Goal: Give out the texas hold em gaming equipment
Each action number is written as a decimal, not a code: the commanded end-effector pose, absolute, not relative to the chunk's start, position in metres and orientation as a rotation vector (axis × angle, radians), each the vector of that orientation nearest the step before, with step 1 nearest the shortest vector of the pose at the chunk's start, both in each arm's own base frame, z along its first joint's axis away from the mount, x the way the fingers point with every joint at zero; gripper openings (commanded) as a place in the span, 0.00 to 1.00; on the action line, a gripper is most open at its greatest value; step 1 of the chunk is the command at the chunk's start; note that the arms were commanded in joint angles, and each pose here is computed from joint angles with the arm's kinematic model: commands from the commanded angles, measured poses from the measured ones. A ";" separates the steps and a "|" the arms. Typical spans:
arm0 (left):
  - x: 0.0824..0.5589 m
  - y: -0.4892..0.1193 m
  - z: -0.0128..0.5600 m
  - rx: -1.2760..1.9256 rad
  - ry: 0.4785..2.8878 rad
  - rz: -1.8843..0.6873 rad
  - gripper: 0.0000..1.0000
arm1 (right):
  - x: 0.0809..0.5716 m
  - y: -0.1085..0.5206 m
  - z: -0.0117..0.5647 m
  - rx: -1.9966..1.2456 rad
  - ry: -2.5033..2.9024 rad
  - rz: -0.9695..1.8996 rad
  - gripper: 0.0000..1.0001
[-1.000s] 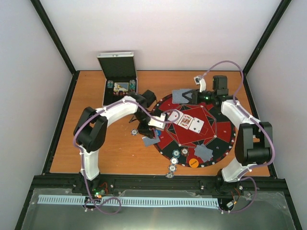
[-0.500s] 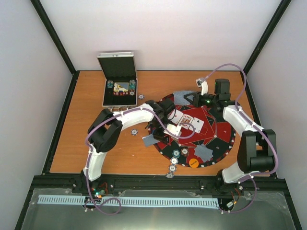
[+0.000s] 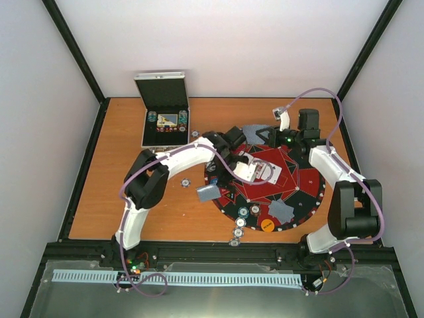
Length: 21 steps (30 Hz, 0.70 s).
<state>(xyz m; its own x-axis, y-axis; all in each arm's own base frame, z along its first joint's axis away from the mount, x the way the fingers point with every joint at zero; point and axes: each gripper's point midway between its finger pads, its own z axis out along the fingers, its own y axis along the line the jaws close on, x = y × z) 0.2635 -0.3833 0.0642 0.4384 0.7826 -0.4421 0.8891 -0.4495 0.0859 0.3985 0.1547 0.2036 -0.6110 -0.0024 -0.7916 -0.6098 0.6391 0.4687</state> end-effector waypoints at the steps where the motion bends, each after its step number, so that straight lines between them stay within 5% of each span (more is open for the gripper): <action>1: 0.266 -0.379 0.127 2.308 1.425 -0.549 1.00 | 0.403 0.151 0.222 -0.481 2.008 0.930 0.03; 6: 0.238 -0.342 0.170 2.255 1.245 -0.433 1.00 | 0.407 0.155 0.228 -0.464 1.995 0.951 0.03; 14: 0.346 -0.304 0.226 1.449 1.562 -0.111 1.00 | 0.382 0.209 0.236 -0.584 1.980 1.104 0.03; 21: 0.349 -0.279 0.222 1.410 1.562 -0.065 1.00 | 0.358 0.263 0.236 -0.659 1.994 1.252 0.03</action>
<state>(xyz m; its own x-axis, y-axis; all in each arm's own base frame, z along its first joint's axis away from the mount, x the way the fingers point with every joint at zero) 0.3287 -0.2769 0.1796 0.1543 0.7840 -0.6012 0.8511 0.2035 0.4839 0.3623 0.2360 0.2198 -0.6440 -0.0614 -0.7626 -0.6885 0.4810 0.5427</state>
